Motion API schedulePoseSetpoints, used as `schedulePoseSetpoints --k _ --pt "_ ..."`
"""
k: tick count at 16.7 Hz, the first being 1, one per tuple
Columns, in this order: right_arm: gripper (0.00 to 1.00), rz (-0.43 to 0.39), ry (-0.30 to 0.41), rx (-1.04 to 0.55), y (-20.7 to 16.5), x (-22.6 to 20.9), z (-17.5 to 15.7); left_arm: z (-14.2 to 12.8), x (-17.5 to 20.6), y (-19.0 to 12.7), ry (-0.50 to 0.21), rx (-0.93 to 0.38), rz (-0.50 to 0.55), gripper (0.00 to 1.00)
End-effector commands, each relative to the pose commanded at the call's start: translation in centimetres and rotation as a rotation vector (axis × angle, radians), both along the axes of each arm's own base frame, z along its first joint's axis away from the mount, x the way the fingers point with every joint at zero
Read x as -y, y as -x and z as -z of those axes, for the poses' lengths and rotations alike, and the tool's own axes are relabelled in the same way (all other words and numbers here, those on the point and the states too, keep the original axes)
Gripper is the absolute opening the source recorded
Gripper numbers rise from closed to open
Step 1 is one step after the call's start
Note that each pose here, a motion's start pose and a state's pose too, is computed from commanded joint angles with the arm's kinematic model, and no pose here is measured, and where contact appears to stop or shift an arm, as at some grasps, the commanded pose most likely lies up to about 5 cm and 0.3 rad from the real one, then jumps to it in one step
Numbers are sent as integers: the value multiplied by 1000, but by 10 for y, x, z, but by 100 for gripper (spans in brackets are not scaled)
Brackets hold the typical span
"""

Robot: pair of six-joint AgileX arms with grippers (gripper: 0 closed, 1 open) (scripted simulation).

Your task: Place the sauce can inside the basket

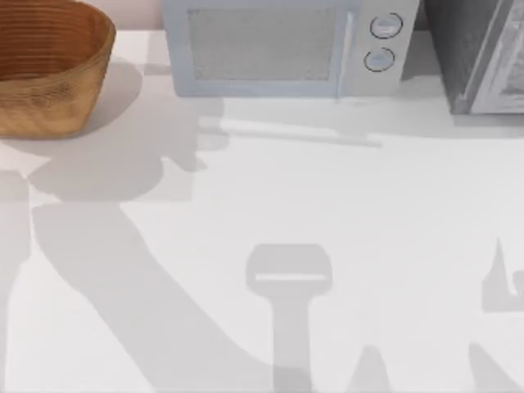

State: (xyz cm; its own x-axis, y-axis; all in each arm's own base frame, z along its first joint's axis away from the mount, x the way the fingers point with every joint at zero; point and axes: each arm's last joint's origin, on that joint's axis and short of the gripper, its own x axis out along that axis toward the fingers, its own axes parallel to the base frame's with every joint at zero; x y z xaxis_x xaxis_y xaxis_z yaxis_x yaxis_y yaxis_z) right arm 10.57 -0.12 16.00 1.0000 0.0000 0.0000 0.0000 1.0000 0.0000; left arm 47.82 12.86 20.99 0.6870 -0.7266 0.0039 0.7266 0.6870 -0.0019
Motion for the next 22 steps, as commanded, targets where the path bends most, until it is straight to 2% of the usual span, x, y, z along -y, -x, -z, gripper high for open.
schedulePoseSetpoints --k 3,16,22 --pt "100 0 0 0 0 0 0 0 0 0 0 0 0 0" --pt "100 0 0 0 0 0 0 0 0 0 0 0 0 98" --pt "100 0 0 0 0 0 0 0 0 0 0 0 0 100"
